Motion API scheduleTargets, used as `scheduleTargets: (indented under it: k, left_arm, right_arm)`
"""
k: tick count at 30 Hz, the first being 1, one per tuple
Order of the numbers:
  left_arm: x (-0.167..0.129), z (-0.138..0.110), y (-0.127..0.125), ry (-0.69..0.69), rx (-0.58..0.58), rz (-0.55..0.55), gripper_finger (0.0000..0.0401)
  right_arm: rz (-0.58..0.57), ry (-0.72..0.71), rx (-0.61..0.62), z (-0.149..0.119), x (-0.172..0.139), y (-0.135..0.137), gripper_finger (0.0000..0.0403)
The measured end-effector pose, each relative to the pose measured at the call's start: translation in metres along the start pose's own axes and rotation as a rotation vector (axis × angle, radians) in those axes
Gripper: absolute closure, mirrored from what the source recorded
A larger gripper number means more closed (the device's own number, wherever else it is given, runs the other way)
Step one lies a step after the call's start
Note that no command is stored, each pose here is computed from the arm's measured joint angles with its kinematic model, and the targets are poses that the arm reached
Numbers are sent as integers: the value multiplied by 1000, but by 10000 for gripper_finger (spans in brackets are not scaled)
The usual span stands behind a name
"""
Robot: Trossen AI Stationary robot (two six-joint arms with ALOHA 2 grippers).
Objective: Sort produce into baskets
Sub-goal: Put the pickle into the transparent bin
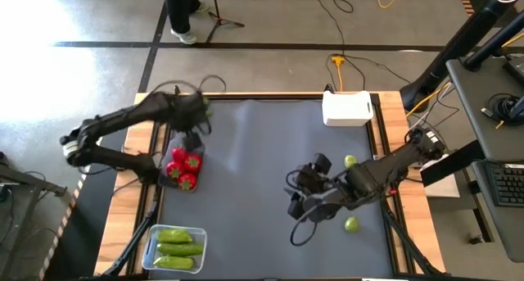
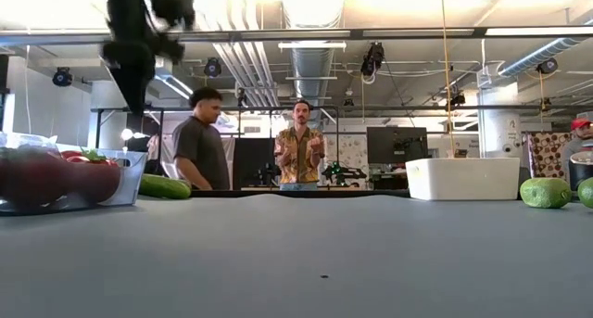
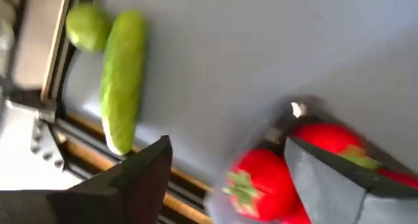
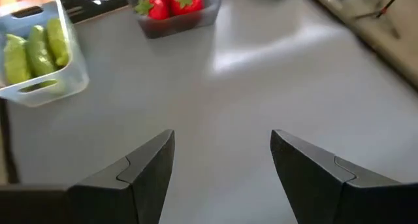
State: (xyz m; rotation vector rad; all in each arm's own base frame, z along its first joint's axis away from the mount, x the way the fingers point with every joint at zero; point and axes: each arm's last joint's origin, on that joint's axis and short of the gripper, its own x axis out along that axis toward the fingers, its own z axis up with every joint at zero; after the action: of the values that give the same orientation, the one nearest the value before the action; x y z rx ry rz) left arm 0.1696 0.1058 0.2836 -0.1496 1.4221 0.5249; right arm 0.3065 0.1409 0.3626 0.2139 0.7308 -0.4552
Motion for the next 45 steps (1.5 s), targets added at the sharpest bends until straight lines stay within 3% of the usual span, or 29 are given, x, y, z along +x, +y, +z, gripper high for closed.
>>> scheduleTargets:
  k: [5,11,20,26,33,43,45]
  left_arm:
    - [44,16,51,156,-142,12,71]
    - [88,32,89,306,-221,3,34]
    - [131,58,115,403,-193,7,31]
    - [157,62,116,472,-167,-23,36]
    - [173,57,111,506,-146,-33,81]
    - [171,58,111,476,-155,-20,222]
    - [161,58,108,453,-168,-45,232]
  right_arm:
    - [-56,-17,-33,21,7,-26,156]
    - [-153,21,-63,35,15,-60,156]
    - [-242,87,-72,39,21,-83,156]
    - [-259,106,-71,38,22,-86,156]
    - [-270,119,-60,36,21,-87,156]
    - [-270,116,-56,37,21,-87,156]
    - [-270,115,-50,37,21,-87,156]
